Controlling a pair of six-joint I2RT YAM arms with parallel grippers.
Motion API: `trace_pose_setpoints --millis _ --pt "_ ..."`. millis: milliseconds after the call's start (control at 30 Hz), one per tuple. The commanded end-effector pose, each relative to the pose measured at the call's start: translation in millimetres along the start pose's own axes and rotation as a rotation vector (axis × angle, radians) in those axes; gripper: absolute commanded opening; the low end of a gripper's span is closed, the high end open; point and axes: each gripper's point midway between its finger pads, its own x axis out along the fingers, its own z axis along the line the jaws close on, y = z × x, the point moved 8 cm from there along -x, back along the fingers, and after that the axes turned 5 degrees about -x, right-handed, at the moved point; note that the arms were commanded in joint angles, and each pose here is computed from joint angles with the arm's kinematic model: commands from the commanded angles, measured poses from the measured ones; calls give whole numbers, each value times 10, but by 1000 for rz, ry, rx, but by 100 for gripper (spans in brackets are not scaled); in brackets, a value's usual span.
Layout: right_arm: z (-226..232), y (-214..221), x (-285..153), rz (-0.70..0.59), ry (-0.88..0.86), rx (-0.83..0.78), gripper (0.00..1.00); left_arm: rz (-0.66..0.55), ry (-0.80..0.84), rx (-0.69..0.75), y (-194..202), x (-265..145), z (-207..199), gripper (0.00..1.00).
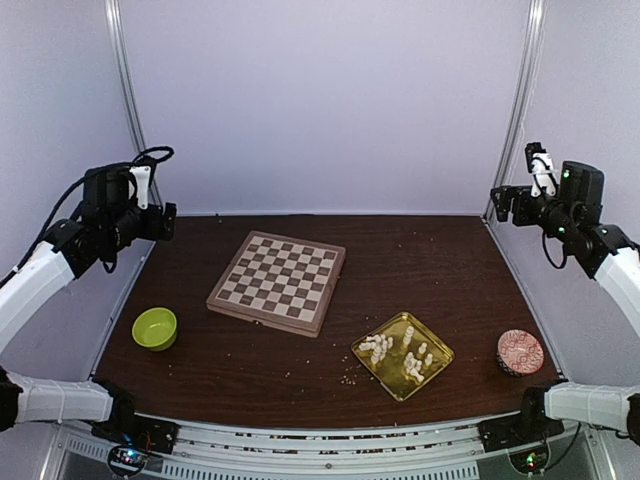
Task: Set up the chess pieces on the board
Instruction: Move the chessboard to the center of the board.
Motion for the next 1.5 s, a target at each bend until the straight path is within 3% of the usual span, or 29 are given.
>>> trace_pose_setpoints --millis 0,133,233,467,700,900,1167,1467 --pt "-24 189 140 38 9 -3 100 25 46 -54 67 282 -40 95" --pt "39 396 234 91 -65 -47 99 109 76 -79 145 591 -69 93" --pt "148 499 299 131 -127 -81 99 195 119 -107 205 844 -115 85" --pt "678 660 465 217 -313 -201 93 365 238 -227 352 1503 -294 72" --pt "1637 832 659 331 -598 -292 95 530 330 -328 547 2139 -492 76" --pt "2442 1045 1013 512 -736 -291 99 642 407 -400 795 2561 -666 86" --pt "3093 1250 1343 690 -823 -228 100 785 520 -460 1231 2730 -850 81" --pt "3452 1648 1416 868 -919 -155 100 918 542 -441 1639 2536 -969 77"
